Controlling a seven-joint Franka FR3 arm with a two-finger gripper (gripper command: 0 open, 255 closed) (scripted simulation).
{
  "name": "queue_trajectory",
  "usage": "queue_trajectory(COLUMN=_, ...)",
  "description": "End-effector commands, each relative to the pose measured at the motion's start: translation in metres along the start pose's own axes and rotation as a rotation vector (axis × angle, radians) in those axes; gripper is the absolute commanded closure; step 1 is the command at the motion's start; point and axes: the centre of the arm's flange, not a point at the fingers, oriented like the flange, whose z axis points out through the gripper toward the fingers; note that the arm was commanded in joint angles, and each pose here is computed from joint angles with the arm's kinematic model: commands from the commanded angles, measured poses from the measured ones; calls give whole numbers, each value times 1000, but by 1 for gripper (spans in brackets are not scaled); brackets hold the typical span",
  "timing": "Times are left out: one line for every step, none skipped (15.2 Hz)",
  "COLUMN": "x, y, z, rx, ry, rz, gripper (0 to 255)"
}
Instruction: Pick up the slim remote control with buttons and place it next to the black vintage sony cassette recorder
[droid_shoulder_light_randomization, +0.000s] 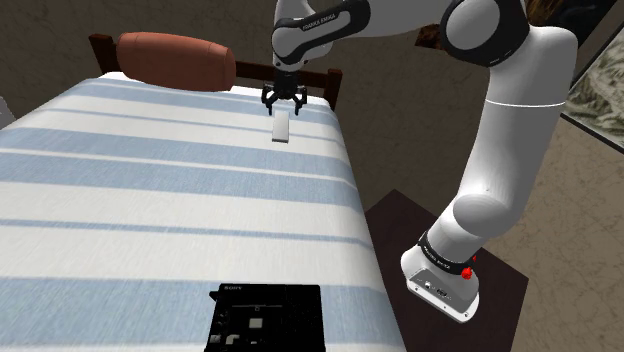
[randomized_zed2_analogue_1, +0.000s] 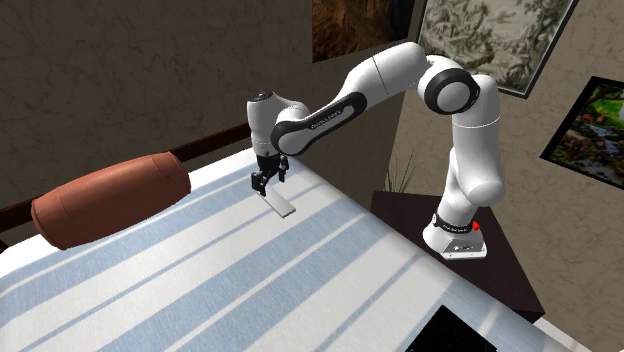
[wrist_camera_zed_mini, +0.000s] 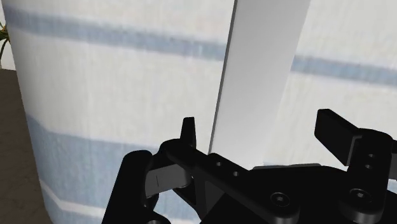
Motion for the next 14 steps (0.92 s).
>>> queue_trajectory(x=10, y=-3, z=13, rx=-1, ry=-1, rz=12, gripper=0)
queue_trajectory(x=10, y=-3, z=18, rx=-1, ry=-1, rz=12, gripper=0)
queue_trajectory(x=10, y=-3, z=23, rx=-1, ry=-1, rz=12, gripper=0)
queue_trajectory(x=10, y=-3, z=28, rx=-1, ry=-1, rz=12, gripper=0)
queue_trajectory(x=10, y=-3, z=34, rx=-1, ry=-1, rz=12, gripper=0)
queue_trajectory(x=10, y=-3, z=39, rx=-1, ry=-1, rz=12, gripper=0)
queue_trajectory(x=10, y=-3, z=44, rx=-1, ry=-1, rz=12, gripper=0)
queue_trajectory(x=10, y=-3, z=47, rx=-1, ry=-1, rz=12, gripper=0)
queue_trajectory(x=10, y=-3, z=47, rx=-1, ry=-1, rz=12, gripper=0)
queue_trajectory(x=10, y=-3, z=47, rx=-1, ry=-1, rz=12, gripper=0)
queue_trajectory(x=10, y=-3, z=47, rx=-1, ry=-1, rz=12, gripper=0)
queue_trajectory(x=10, y=-3, z=47, rx=-1, ry=-1, rz=12, gripper=0)
queue_trajectory(x=10, y=-3, z=47, rx=-1, ry=-1, rz=12, gripper=0)
queue_trajectory(x=10, y=-3, z=47, rx=-1, ry=-1, rz=12, gripper=0)
